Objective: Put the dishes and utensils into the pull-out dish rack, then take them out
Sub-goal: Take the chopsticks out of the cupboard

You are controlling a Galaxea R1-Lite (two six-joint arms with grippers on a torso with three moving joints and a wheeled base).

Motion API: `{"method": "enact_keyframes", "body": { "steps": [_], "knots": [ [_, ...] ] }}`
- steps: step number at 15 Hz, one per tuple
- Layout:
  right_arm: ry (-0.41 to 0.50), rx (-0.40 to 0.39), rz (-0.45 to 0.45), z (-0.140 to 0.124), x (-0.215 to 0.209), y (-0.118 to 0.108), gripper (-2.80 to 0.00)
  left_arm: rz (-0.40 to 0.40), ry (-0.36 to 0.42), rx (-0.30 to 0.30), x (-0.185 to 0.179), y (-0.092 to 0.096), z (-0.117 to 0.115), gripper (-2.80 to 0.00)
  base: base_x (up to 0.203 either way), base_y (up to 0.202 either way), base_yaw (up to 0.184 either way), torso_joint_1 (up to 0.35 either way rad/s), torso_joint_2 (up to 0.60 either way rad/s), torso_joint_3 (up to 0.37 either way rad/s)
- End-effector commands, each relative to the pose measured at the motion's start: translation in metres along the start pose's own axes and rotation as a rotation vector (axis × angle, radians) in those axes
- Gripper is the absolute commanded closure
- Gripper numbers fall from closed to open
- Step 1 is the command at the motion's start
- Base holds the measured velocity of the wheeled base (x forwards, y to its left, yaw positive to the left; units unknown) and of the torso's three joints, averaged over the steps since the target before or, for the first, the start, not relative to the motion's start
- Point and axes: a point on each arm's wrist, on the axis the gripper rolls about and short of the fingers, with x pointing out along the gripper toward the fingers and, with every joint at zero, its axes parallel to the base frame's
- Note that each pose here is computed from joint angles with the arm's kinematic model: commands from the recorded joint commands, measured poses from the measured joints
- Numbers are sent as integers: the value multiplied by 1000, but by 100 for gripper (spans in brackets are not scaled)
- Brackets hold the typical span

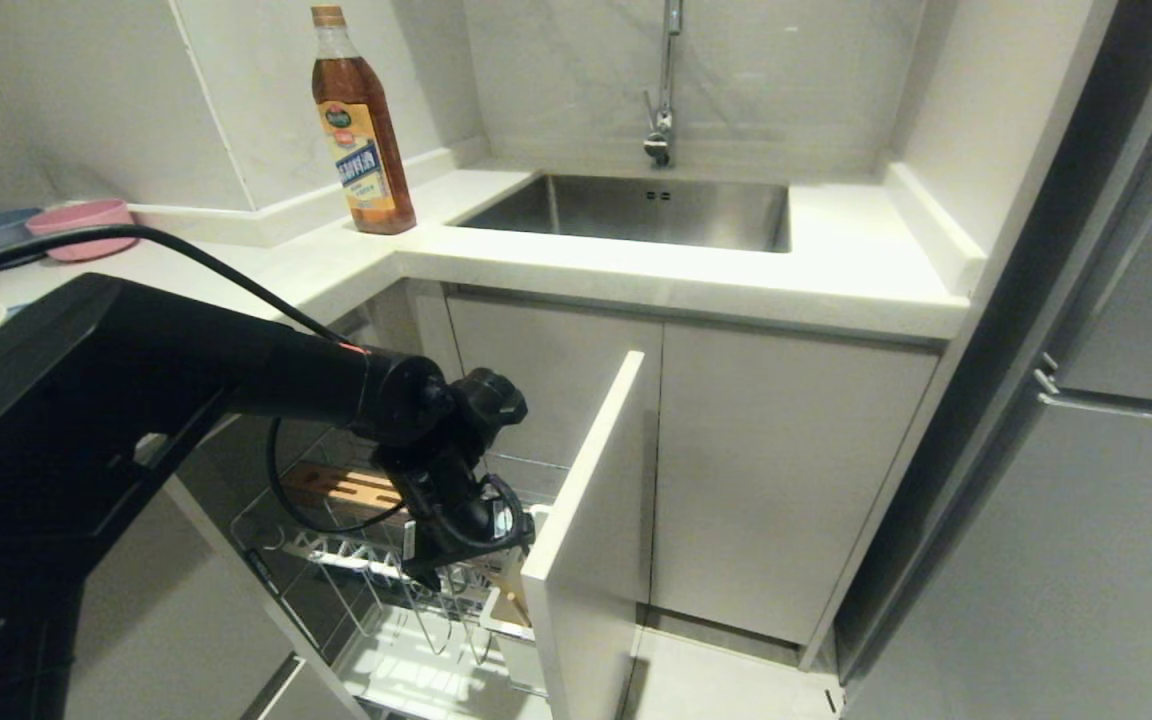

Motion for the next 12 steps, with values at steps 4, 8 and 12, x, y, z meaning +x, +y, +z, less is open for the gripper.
{"method": "enact_keyframes", "body": {
  "steps": [4,8,12],
  "knots": [
    [0,1,0,0,0,0,0,6,9,0,1,-1,-2,-280,0,0,0,0,0,0],
    [0,0,0,0,0,0,0,8,14,5,1,-2,-3,-280,0,0,0,0,0,0],
    [0,1,0,0,0,0,0,11,17,5,4,-2,-3,0,0,0,0,0,0,0]
  ]
}}
